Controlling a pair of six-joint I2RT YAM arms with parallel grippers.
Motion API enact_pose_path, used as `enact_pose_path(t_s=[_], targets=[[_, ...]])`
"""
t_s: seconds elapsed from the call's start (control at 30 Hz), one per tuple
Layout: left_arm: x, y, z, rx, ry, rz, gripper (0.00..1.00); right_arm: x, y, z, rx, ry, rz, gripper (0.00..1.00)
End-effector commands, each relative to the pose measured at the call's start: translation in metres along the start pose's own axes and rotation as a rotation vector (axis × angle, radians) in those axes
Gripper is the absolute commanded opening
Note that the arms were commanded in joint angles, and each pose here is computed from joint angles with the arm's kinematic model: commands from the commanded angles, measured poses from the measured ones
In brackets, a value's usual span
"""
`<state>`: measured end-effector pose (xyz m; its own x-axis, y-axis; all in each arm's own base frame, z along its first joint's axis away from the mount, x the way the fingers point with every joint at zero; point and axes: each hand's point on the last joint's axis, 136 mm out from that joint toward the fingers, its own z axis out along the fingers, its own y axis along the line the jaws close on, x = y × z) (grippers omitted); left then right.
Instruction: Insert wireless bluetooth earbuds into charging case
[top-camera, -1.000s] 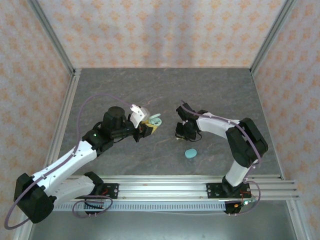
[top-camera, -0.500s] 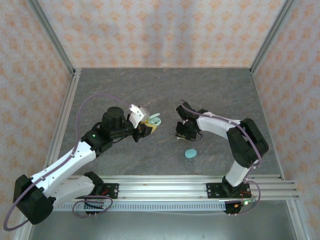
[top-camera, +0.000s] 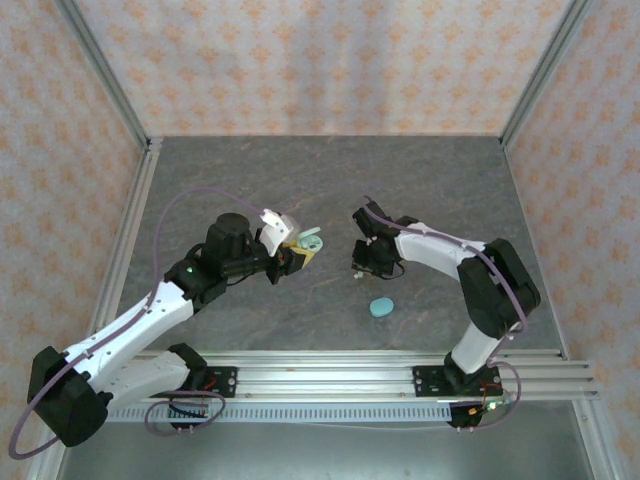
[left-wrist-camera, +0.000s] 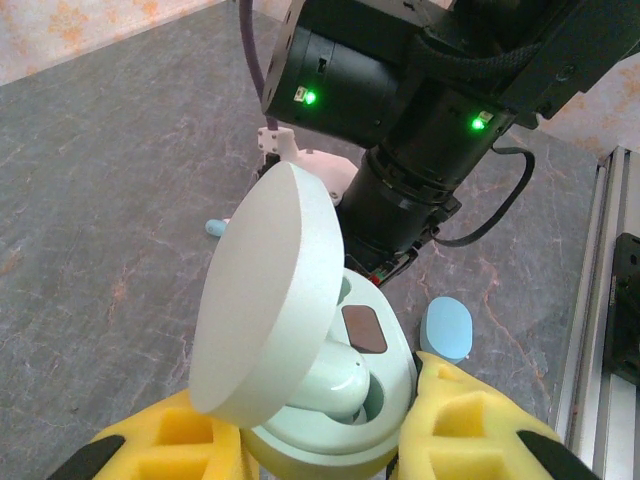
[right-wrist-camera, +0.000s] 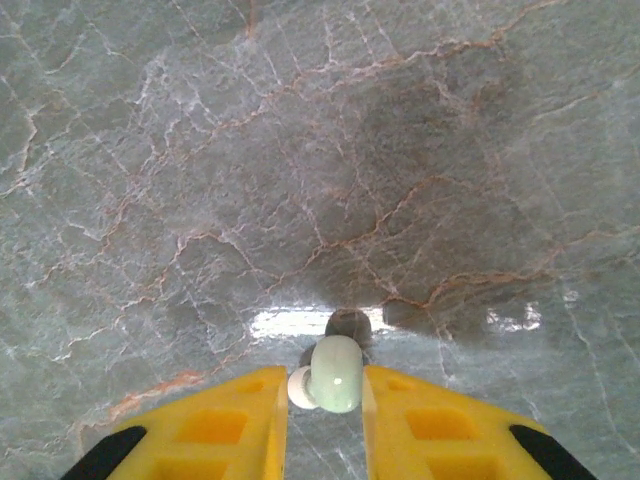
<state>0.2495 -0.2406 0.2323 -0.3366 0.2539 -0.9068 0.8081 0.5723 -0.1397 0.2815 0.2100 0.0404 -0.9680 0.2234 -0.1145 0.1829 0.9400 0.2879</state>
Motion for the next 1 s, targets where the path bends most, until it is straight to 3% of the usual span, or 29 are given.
enact_pose_path(t_s=[0.0,0.63,0.97], targets=[[-0.009,0.003,-0.002,-0.018,-0.017,0.02,0.0,-0.004,-0.002,0.008,0.015,-0.014,-0.005,0.26],[-0.008,0.004,-0.001,-0.021,-0.013,0.021,0.0,0.007,-0.01,0.024,0.031,0.03,0.009,0.24],[-0.007,0.005,-0.004,-0.034,-0.013,0.029,0.0,0.002,-0.004,0.01,0.014,0.006,-0.005,0.14]])
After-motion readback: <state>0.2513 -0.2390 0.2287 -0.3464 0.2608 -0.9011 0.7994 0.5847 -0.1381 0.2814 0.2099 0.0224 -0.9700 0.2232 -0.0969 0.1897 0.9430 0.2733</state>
